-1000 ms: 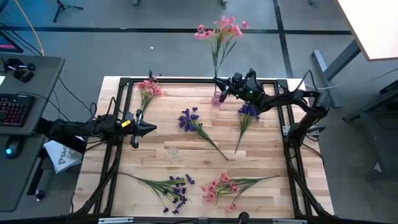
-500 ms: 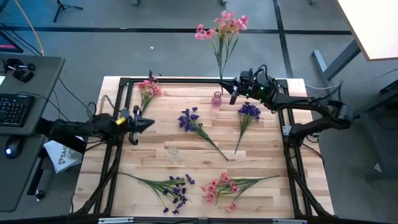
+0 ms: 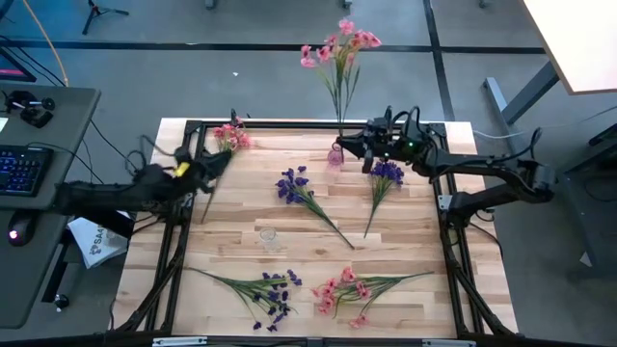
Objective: Sort flowers into vase by color
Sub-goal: Put the right pink flowers into the pink vase
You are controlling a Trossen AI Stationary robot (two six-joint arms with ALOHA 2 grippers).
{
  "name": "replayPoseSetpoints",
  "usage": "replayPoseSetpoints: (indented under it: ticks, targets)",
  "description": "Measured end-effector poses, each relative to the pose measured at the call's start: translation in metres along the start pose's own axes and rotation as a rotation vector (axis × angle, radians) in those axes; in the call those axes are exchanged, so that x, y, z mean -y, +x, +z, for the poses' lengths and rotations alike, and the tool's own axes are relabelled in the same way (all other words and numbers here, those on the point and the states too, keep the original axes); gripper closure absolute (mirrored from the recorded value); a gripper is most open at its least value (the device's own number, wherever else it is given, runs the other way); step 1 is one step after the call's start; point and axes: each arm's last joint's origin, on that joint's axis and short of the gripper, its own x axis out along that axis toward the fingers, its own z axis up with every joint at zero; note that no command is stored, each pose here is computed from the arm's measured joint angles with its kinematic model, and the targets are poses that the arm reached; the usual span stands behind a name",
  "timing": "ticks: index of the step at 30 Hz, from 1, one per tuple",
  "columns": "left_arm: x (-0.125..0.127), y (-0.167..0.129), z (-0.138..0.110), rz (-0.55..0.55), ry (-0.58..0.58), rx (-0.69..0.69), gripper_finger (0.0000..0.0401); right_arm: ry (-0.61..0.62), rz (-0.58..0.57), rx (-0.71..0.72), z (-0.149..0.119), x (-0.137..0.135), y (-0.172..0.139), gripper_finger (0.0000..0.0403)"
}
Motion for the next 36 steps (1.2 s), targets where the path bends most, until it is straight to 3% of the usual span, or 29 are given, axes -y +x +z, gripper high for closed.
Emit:
replayPoseSetpoints:
  ticks: [7,12,17,20,27,36]
  targets:
    - [0.004,0.087,0.007,0.018,0.124,-0.185,0.027,0.033,0.047,-0.01,-0.007,-0.018,0.005,0.0399]
    - [0.008,0.149,0.015,-0.178,0.144,-0.276,0.0221,-0.001,0.099,0.006,-0.009,-0.031,0.007,0.0399]
    - [0.018,0.193,0.011,-0.358,0.188,-0.317,0.0199,-0.061,0.117,0.038,-0.009,-0.039,0.008,0.0399]
    - [0.024,0.211,0.002,-0.417,0.204,-0.343,0.0197,-0.076,0.131,0.055,-0.008,-0.042,0.008,0.0399]
    - [0.032,0.237,-0.022,-0.446,0.213,-0.382,0.0197,-0.089,0.159,0.049,-0.01,-0.048,0.008,0.0399]
    - [0.038,0.251,-0.029,-0.456,0.211,-0.379,0.0198,-0.102,0.164,-0.004,-0.016,-0.05,0.009,0.0399]
